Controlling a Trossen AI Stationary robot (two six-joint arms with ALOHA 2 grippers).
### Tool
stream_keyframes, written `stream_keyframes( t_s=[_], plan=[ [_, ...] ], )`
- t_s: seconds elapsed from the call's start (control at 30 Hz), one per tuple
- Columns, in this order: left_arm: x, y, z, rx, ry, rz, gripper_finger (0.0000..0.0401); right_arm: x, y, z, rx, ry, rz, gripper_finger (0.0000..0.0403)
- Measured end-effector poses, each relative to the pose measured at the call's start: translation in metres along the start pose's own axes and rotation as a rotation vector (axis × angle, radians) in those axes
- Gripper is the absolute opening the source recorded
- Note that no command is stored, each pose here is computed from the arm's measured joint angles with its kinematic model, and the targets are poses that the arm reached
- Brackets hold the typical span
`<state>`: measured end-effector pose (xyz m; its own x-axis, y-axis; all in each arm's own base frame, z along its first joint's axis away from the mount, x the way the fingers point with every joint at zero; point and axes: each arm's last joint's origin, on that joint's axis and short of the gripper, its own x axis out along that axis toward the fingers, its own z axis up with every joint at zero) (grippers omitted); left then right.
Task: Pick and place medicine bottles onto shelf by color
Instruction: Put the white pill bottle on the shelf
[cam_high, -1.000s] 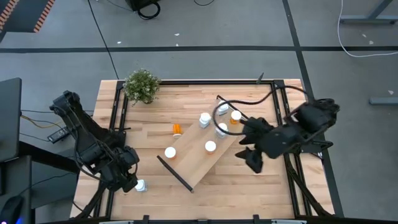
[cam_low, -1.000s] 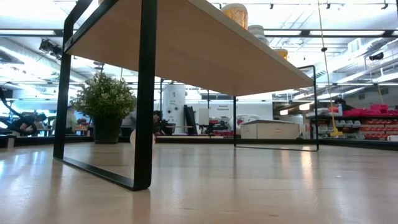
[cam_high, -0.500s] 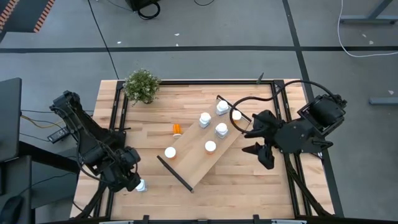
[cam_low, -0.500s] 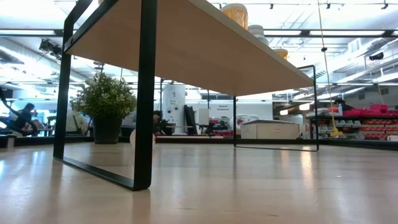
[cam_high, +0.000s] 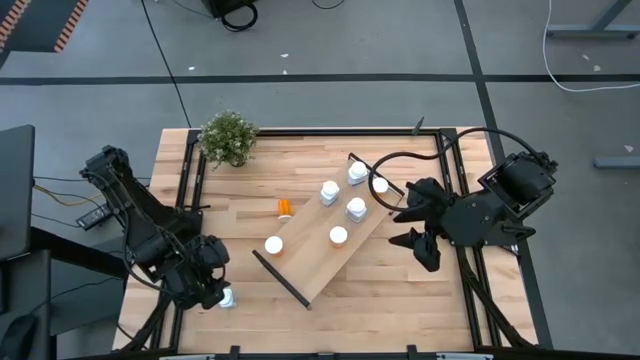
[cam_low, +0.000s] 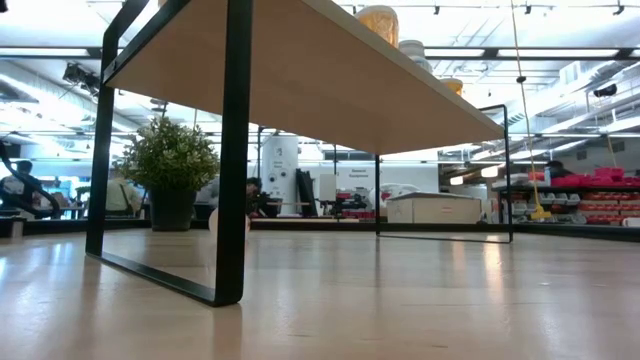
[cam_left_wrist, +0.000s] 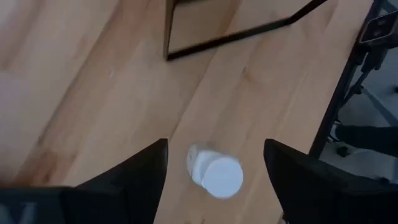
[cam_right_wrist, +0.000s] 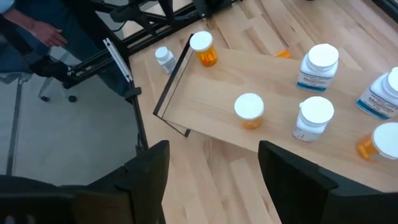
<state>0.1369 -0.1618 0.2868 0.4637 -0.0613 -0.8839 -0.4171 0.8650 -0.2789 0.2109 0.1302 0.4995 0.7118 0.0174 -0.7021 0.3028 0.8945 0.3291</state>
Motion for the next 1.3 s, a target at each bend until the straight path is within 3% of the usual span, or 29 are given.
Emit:
stream_keyframes(
  t_s=[0.27, 0.67, 0.77, 1.0, 1.2, 1.3],
  plan=[
    [-0.005, -0.004, -0.010, 0.054, -0.080, -0.020, 0.0243, 0.000, 0.001, -0.001, 0.028, 0.018, 0.013, 0.0253],
    [-0.010, -0.011, -0.014, 0.026, -0.244, -0.077, 0.0203, -0.002, 0.004, -0.005, 0.074, 0.029, 0.028, 0.0252],
    [-0.010, -0.014, -0.015, 0.035, -0.223, -0.102, 0.0195, -0.002, 0.005, -0.005, 0.083, 0.030, 0.030, 0.0252],
    [-0.010, -0.014, -0.020, 0.110, -0.130, -0.116, 0.0182, -0.002, 0.004, -0.005, -0.032, 0.016, 0.021, 0.0252],
    [-0.011, -0.014, -0.023, 0.130, -0.083, -0.126, 0.0157, -0.002, 0.004, -0.005, 0.033, 0.005, 0.012, 0.0252],
    [-0.011, -0.014, -0.025, 0.218, -0.046, -0.131, 0.0124, 0.001, 0.007, -0.006, 0.047, 0.010, 0.008, 0.0252]
  ],
)
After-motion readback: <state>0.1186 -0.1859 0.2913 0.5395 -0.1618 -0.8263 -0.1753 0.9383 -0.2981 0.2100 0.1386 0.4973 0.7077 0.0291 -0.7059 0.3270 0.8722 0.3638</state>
